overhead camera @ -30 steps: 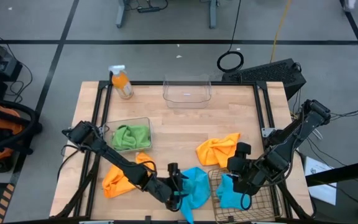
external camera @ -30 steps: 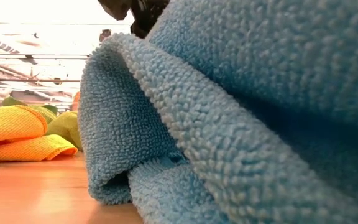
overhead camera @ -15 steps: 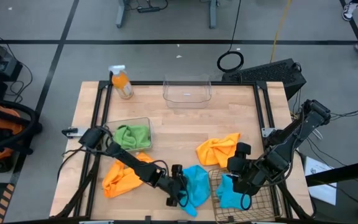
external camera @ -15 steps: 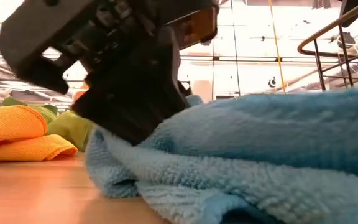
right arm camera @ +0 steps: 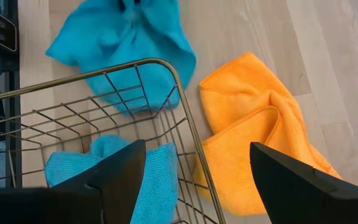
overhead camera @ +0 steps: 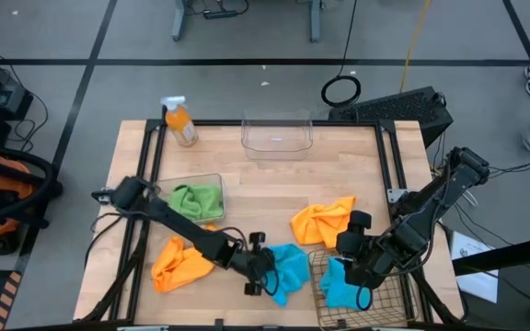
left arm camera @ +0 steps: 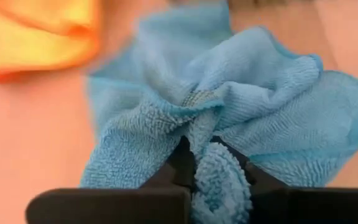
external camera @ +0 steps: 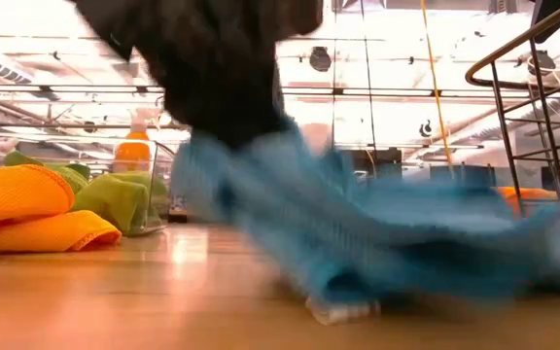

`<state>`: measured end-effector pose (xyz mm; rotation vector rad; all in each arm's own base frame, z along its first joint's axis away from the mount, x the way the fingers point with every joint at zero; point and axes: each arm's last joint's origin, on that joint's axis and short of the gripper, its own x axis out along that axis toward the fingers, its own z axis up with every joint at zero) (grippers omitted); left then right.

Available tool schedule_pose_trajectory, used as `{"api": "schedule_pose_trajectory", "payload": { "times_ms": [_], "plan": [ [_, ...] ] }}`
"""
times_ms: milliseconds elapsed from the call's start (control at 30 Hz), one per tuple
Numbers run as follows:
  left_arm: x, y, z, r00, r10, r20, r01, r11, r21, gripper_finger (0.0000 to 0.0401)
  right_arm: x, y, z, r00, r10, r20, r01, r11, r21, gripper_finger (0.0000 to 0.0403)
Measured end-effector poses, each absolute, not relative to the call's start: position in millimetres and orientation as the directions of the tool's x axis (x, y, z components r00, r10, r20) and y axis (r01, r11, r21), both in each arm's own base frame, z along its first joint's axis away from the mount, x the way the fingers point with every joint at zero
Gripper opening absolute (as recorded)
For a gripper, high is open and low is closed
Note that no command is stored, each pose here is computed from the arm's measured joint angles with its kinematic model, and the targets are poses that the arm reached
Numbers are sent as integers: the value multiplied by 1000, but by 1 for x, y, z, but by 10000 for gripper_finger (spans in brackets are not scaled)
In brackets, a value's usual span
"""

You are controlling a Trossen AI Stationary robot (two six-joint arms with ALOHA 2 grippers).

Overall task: Sort microfiber towel by color & place in baskets
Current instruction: Put the blue microfiber towel into the wire basket

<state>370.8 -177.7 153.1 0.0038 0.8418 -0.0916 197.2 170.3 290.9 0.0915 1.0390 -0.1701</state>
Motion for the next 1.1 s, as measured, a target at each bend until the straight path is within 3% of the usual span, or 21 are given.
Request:
{"api": "schedule_pose_trajectory", "payload": {
  "times_ms": [167,433,767,933,1100],
  "plan": [
    [353,-174,190,714,128,-688,-56,990,126,34,197,170,291,501,-106,-859,187,982,-12,276],
    [339,-160,241,792,301,-531,-185,948,260,32,199,170,292,539,-143,-830,176,983,-55,276],
    [344,-145,275,851,389,-352,-293,909,297,31,210,171,303,740,-341,-580,219,937,-271,276],
    [343,-141,283,774,593,-220,-497,786,368,30,219,181,297,795,-414,-444,275,898,-345,276],
    [341,-140,281,741,641,-199,-543,746,386,30,226,186,282,809,-400,-432,247,897,-368,276]
  ]
}}
